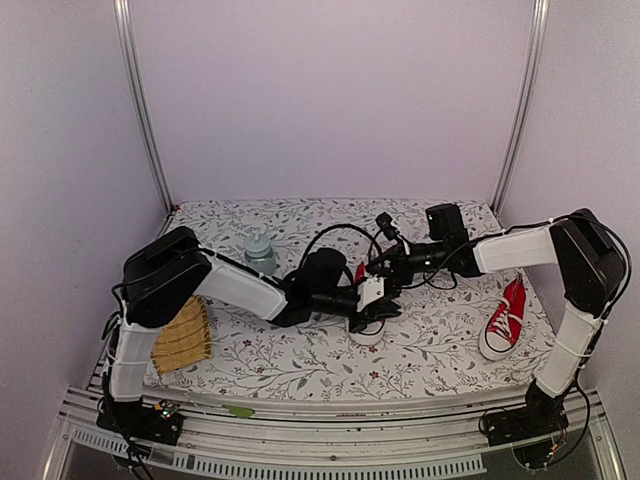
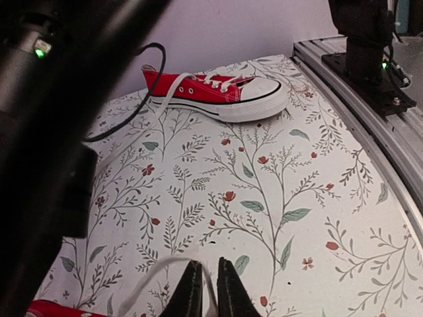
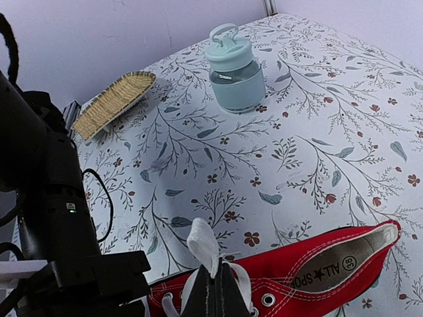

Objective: Tie the shoes
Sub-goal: Wrap the half-tied shoelace around a loop with the shoelace, then pass from the right arm to the left, then cross the half-tied shoelace with the shoelace loop.

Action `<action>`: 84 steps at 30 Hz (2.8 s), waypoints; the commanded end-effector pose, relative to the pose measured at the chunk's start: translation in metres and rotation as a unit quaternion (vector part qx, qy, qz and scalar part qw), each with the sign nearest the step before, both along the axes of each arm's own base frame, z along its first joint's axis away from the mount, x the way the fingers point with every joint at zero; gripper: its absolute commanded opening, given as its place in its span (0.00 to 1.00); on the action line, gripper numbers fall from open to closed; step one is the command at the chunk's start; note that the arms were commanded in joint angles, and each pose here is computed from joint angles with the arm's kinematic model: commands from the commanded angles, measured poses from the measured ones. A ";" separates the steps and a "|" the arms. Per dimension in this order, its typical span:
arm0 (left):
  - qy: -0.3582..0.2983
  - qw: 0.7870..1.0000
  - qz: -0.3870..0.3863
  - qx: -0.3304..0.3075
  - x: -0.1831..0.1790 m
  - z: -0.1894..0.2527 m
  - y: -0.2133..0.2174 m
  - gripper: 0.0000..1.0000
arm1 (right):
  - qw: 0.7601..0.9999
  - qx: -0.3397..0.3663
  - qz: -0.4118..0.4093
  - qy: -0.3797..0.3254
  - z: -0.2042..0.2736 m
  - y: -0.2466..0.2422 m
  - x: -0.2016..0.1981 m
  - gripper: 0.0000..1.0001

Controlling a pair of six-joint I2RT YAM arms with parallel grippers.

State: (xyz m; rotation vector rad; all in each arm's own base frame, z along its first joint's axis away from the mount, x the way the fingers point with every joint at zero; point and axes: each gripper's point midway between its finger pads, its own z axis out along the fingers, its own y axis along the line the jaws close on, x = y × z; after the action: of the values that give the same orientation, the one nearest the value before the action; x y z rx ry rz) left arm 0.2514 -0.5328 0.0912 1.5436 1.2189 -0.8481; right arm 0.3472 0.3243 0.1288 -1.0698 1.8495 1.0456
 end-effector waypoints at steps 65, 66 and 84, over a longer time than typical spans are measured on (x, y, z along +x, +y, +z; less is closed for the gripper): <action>0.000 0.997 0.029 -0.066 0.076 0.042 0.091 0.00 | 0.995 -0.086 0.003 0.056 -0.020 -0.012 -0.021 0.20; 0.001 0.997 0.028 -0.066 0.076 0.043 0.091 0.00 | 0.995 -0.084 -0.003 0.056 -0.021 -0.012 -0.020 0.24; 0.002 0.998 0.020 -0.065 0.071 0.041 0.093 0.00 | 0.993 -0.090 -0.030 0.077 -0.038 -0.005 0.003 0.33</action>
State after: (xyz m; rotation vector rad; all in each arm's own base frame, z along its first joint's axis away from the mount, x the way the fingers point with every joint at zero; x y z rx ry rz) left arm 0.3248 -0.4403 0.1172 1.4161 1.2112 -0.8890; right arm 0.3368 0.3133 0.0759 -1.0722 2.1641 0.9592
